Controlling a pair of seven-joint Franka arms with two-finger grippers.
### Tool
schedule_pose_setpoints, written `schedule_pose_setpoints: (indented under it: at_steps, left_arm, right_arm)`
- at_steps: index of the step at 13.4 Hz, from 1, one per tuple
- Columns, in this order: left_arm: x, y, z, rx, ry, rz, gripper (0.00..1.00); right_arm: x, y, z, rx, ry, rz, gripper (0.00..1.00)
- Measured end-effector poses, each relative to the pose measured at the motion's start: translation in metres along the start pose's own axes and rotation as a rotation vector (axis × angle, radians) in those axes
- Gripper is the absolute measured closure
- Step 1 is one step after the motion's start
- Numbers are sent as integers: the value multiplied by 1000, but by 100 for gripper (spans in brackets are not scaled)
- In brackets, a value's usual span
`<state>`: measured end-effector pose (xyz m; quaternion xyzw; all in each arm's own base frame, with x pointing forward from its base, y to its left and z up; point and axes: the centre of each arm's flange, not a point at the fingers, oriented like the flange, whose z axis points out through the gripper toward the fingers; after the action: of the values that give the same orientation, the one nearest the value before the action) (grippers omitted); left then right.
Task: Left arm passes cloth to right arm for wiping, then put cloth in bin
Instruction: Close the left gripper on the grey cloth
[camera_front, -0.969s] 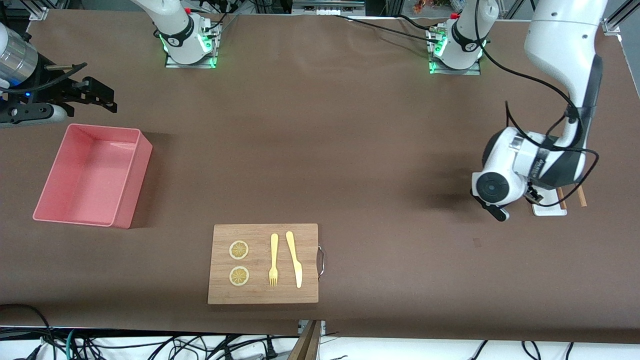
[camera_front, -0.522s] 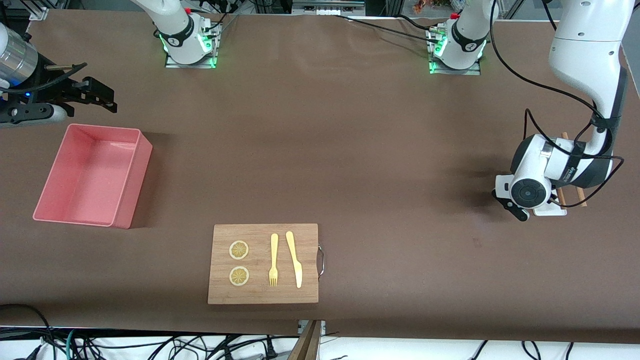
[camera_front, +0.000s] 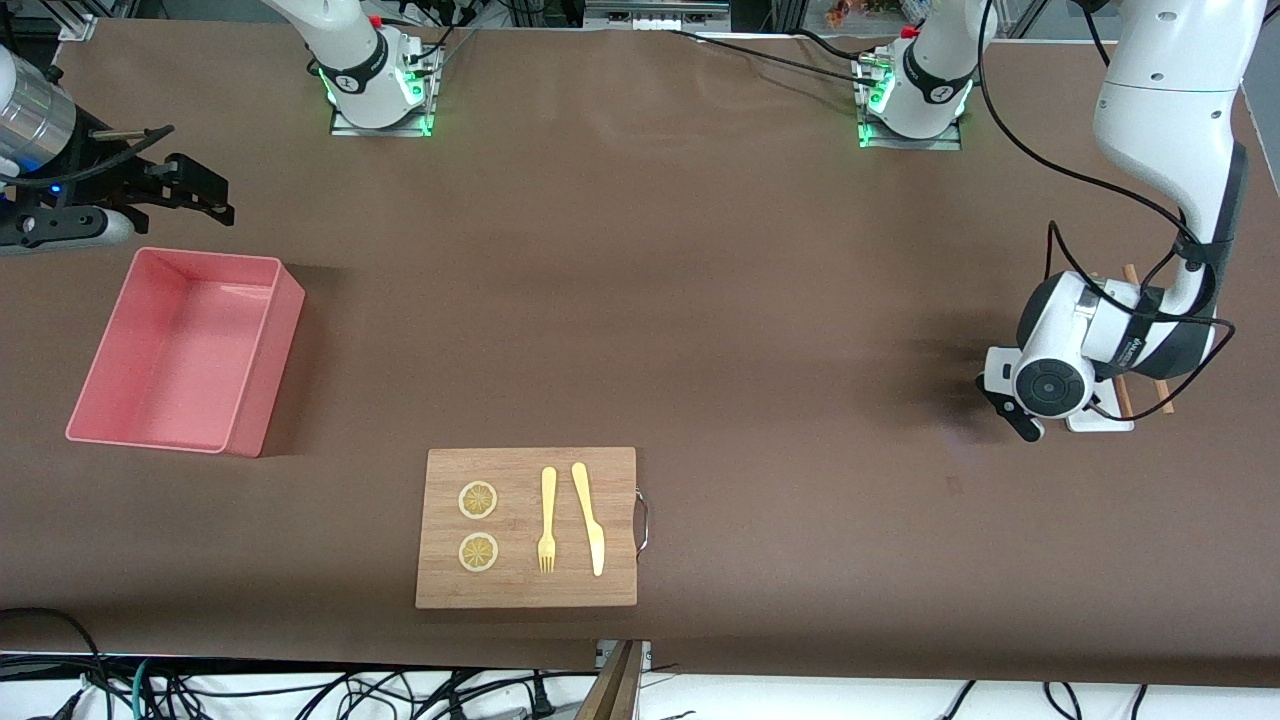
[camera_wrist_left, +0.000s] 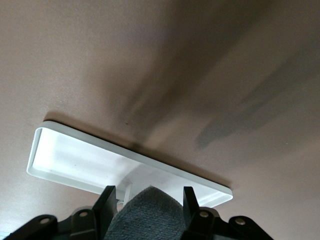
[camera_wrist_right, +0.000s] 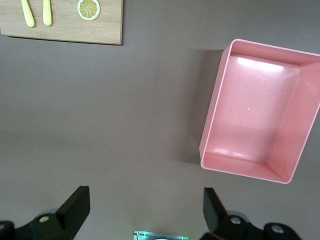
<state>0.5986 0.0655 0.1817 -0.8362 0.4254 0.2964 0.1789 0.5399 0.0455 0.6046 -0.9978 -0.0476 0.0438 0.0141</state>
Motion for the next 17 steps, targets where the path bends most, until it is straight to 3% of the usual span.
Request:
schedule_pose_setpoints:
  at_steps: [7,17]
  left_arm:
    - [-12,-9,12,-21,-4,-15,31]
    - [3,-19,13,-21,0,-4,35]
  right_arm:
    - [0,0,0,0,0,0,0]
    - [0,1,0,0,0,2,0]
